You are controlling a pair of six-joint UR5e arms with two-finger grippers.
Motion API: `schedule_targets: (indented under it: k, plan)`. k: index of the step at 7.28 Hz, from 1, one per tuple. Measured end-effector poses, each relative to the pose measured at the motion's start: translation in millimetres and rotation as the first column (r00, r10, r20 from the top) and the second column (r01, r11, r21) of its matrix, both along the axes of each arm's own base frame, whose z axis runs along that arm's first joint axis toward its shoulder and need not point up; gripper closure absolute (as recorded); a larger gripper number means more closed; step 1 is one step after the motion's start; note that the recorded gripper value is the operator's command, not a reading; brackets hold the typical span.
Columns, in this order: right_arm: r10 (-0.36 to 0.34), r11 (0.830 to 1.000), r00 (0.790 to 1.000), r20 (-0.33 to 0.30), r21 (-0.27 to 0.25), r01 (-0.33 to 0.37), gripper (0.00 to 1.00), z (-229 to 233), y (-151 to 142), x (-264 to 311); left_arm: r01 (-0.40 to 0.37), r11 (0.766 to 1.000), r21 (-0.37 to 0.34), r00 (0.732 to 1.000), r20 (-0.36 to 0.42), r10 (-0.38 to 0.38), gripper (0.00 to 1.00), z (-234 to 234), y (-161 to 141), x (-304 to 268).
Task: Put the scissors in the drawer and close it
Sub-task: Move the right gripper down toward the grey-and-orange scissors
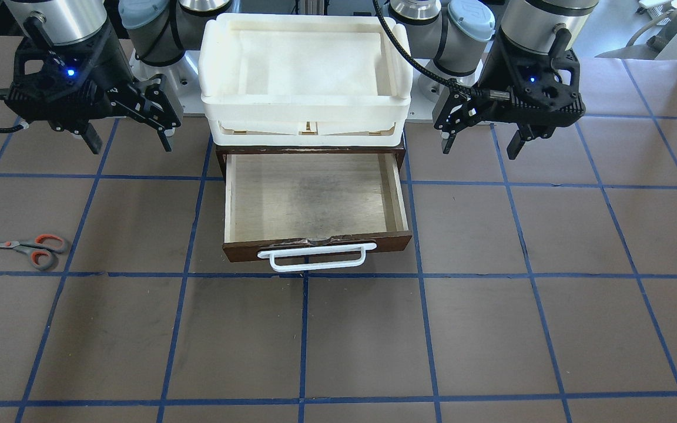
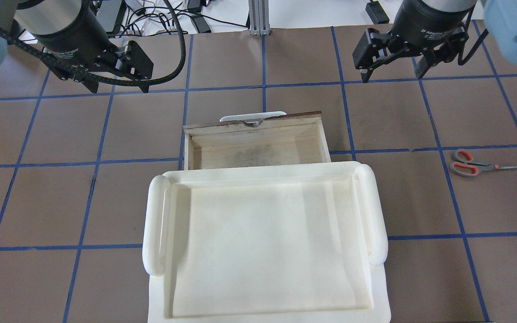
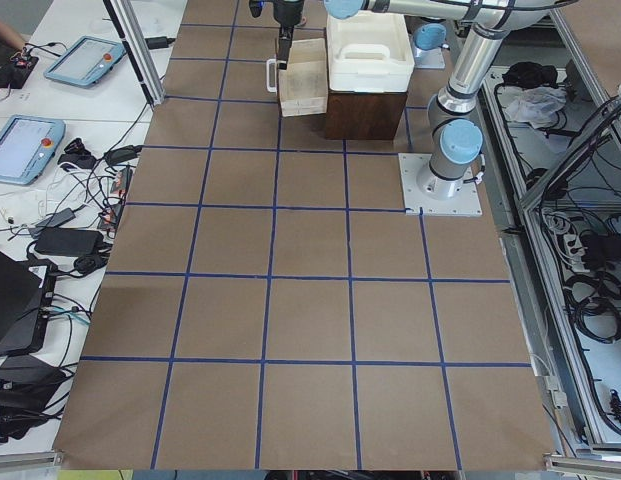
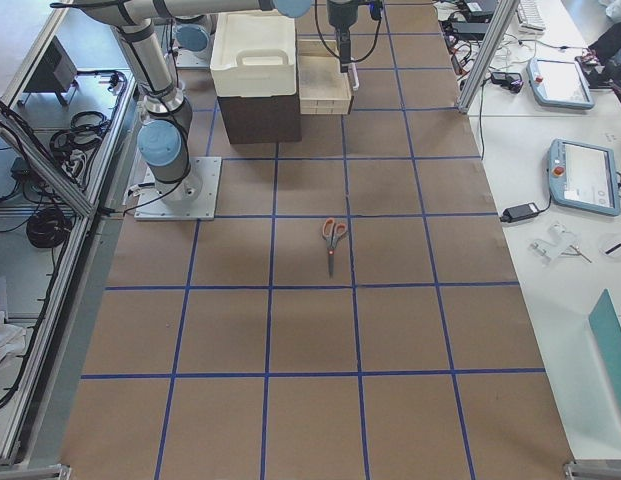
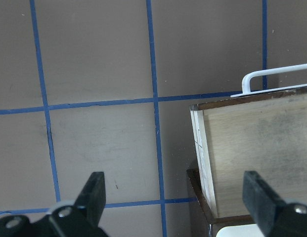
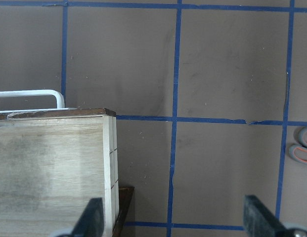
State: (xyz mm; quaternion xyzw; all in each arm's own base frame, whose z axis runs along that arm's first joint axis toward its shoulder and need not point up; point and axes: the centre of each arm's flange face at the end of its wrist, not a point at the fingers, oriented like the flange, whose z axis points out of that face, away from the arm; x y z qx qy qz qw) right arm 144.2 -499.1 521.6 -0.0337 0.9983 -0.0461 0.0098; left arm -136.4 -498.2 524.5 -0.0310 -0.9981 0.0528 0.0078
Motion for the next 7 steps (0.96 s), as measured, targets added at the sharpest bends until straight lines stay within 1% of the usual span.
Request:
schedule_targets:
  k: [1,2,3,4,5,6,7]
  plan:
    - [0.055,0.998,0.998,-0.006,0.015,-0.055,0.02,-8.0,1.2,-2.2,0.001,1.0,0.0,1.0,0.0,-0.001,0.0,-0.3,-0.2,-0.2]
    - [0.134,0.99,0.991,-0.011,0.038,-0.134,0.03,-19.5,2.8,-7.2,0.0,1.0,0.001,1.0,0.001,0.0,0.0,-0.8,-0.6,-0.2]
    - [0.214,0.975,0.977,-0.012,0.062,-0.213,0.03,-31.3,4.0,-14.9,-0.001,1.0,0.002,1.0,0.001,0.001,0.0,-1.4,-1.0,-0.3]
    - [0.289,0.954,0.957,-0.007,0.089,-0.287,0.03,-45.0,4.0,-27.6,-0.003,1.0,0.003,1.0,0.0,0.003,0.0,-1.9,-1.6,-0.3]
    - [0.365,0.924,0.931,0.006,0.118,-0.363,0.04,-62.1,3.4,-49.6,-0.004,1.0,0.004,1.0,-0.001,0.004,0.0,-2.9,-2.3,-0.4]
    - [0.44,0.887,0.898,0.027,0.141,-0.439,0.05,-79.2,3.2,-79.1,-0.006,1.0,0.006,1.0,-0.001,0.006,0.0,-3.7,-3.0,-0.4]
    - [0.505,0.847,0.861,0.057,0.157,-0.508,0.05,-95.8,4.8,-114.0,-0.006,1.0,0.007,1.0,-0.001,0.006,0.0,-4.3,-3.4,-0.4]
